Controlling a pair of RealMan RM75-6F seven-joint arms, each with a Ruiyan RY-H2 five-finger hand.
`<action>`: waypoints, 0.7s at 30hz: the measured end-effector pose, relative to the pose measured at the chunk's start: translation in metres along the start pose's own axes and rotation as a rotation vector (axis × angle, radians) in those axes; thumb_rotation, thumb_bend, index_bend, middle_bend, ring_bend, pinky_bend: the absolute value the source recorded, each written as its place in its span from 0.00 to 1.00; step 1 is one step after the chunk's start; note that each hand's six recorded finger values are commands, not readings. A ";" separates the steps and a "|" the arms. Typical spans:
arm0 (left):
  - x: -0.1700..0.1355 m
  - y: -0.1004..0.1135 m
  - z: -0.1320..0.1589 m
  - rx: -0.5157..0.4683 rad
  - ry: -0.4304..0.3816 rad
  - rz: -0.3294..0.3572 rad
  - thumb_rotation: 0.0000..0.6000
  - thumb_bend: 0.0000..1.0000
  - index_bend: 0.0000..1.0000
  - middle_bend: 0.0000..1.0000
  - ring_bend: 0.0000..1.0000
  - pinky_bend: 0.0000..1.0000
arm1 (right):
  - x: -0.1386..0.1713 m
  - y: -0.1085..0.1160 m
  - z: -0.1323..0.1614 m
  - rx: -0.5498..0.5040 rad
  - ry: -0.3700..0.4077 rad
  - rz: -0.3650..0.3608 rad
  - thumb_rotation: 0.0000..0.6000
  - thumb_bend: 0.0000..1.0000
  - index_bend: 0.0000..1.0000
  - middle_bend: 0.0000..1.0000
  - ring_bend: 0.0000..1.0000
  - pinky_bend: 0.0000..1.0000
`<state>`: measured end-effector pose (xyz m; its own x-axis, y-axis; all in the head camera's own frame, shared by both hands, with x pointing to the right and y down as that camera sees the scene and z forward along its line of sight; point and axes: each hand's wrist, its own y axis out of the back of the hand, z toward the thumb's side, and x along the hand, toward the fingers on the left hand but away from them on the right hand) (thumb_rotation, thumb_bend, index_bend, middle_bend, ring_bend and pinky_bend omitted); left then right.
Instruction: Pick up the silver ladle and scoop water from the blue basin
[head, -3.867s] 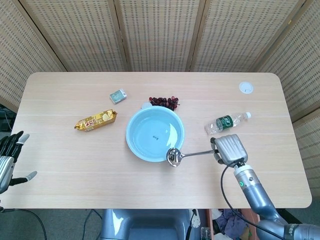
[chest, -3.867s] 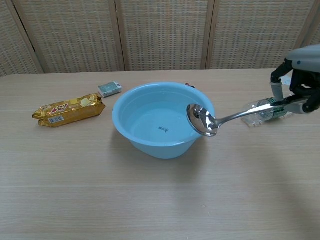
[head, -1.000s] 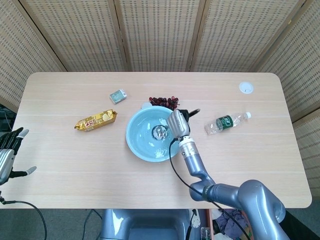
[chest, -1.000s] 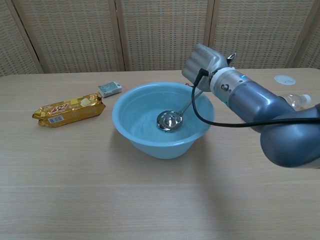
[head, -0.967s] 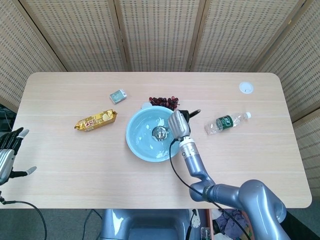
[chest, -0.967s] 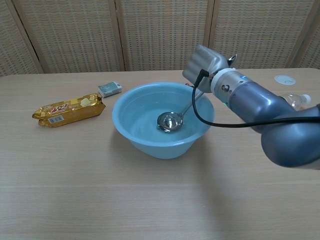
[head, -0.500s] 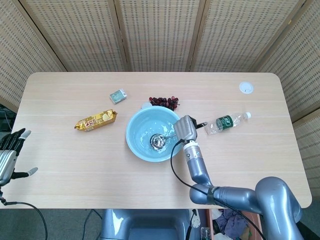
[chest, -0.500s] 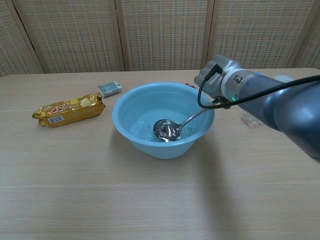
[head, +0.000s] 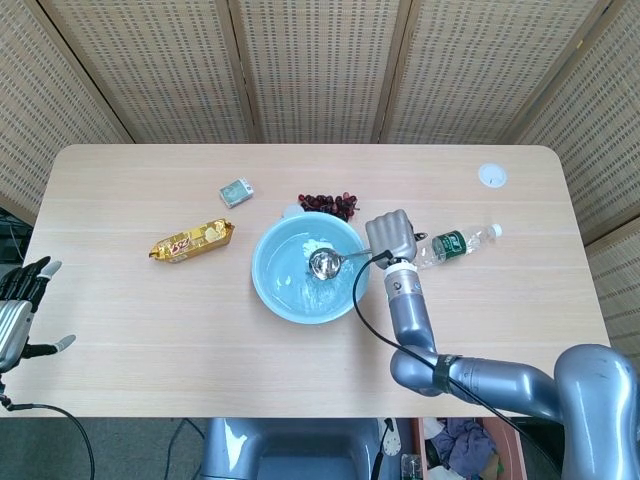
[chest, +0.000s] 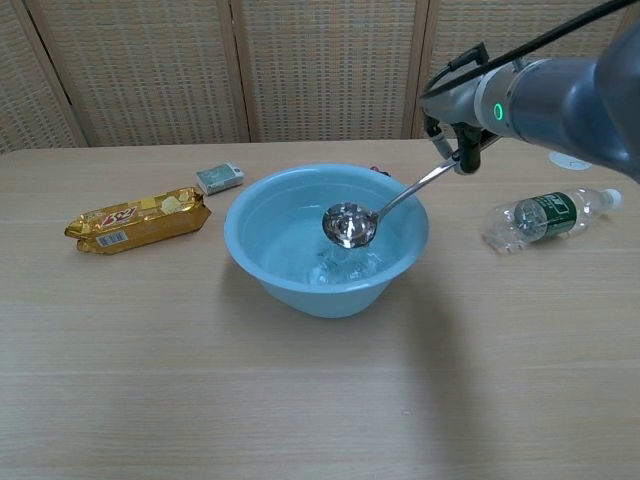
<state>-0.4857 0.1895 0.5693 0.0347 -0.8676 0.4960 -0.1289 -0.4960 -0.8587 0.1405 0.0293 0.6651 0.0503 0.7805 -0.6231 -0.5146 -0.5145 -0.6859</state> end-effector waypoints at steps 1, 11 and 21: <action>0.000 0.000 0.000 0.000 0.000 0.000 1.00 0.00 0.00 0.00 0.00 0.00 | 0.000 0.002 -0.002 -0.016 0.000 0.001 1.00 0.72 0.76 0.95 0.98 1.00; 0.000 0.000 0.000 0.002 0.001 -0.001 1.00 0.00 0.00 0.00 0.00 0.00 | 0.002 0.013 -0.008 -0.064 0.004 0.022 1.00 0.72 0.76 0.95 0.98 1.00; 0.001 -0.001 0.000 0.005 0.002 -0.005 1.00 0.00 0.00 0.00 0.00 0.00 | 0.009 0.027 -0.009 -0.055 0.002 0.088 1.00 0.72 0.76 0.95 0.98 1.00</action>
<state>-0.4853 0.1895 0.5709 0.0336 -0.8649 0.5008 -0.1241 -0.5008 -0.8566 0.1345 0.0194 0.6374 0.0081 0.7306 -0.6828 -0.4692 -0.6002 -0.6478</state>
